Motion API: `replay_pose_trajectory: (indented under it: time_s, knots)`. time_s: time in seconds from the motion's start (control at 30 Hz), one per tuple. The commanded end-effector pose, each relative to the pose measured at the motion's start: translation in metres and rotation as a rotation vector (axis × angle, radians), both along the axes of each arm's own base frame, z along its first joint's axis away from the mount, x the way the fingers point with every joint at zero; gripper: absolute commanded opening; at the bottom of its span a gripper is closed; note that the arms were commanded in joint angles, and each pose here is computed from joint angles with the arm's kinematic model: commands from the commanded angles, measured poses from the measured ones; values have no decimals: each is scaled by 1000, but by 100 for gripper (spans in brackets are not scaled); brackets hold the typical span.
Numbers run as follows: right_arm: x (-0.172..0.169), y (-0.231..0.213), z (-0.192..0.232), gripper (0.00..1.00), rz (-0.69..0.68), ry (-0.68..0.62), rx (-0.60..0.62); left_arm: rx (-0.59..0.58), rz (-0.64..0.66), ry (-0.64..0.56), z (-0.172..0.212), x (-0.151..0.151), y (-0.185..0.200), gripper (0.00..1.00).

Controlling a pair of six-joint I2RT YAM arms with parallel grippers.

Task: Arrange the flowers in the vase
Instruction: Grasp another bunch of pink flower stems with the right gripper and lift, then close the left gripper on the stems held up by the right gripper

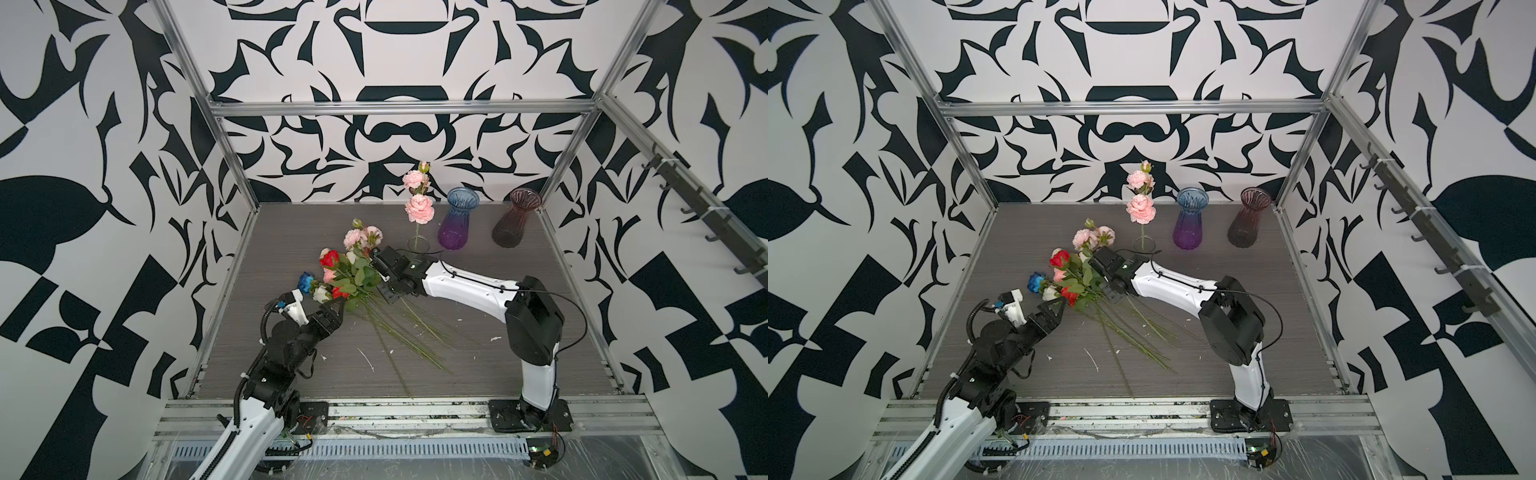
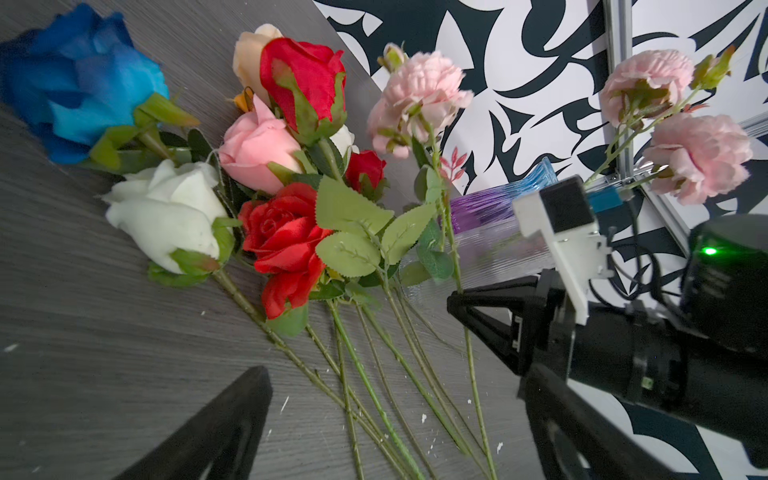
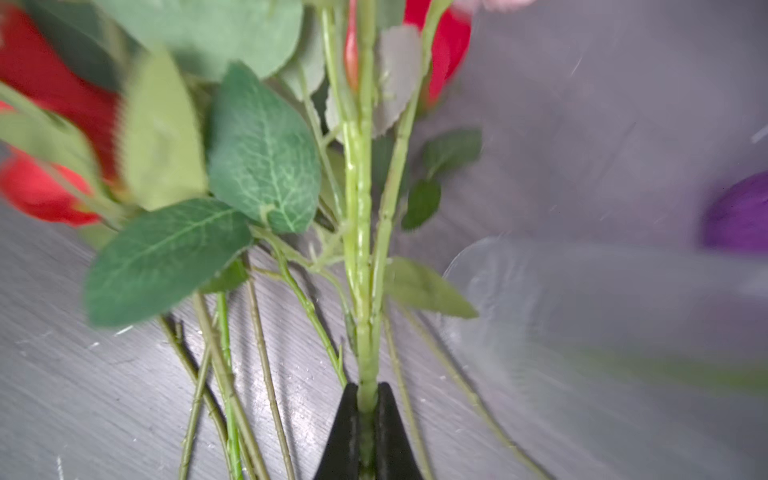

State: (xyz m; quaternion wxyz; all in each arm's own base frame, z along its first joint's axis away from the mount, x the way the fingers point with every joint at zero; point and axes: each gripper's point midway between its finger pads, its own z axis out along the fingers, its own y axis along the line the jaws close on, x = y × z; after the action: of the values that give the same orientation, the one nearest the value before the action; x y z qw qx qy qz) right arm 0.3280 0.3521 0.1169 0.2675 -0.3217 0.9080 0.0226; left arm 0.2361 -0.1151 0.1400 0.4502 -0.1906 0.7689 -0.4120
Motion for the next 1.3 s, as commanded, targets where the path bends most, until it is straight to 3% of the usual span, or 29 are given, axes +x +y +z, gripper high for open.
replay_pose_trajectory:
  time_s: [0.0, 0.13, 0.3, 0.43, 0.57, 0.87, 1.1, 1.27]
  knots:
    - [5, 1, 54, 2, 48, -105, -6, 9, -37, -25, 15, -4, -4, 100]
    - [-9, 16, 89, 2, 128, -94, 82, -5, -140, -52, 34, -14, -18, 96]
    - [-59, 50, 133, 2, 293, 84, 361, -173, -301, -112, 70, -25, -46, 90]
    - [-87, 65, 170, 1, 332, 191, 569, -228, -415, -122, 96, -35, -61, 86]
    - [-98, 71, 192, 0, 335, 244, 677, -256, -444, -152, 115, -40, -64, 77]
    - [-104, 80, 208, 0, 308, 297, 808, -291, -583, -268, 156, -57, -75, 65]
    - [-105, 84, 216, 0, 307, 311, 847, -281, -622, -285, 163, -62, -79, 45]
    - [-108, 86, 218, 0, 309, 334, 863, -281, -622, -286, 163, -62, -79, 44]
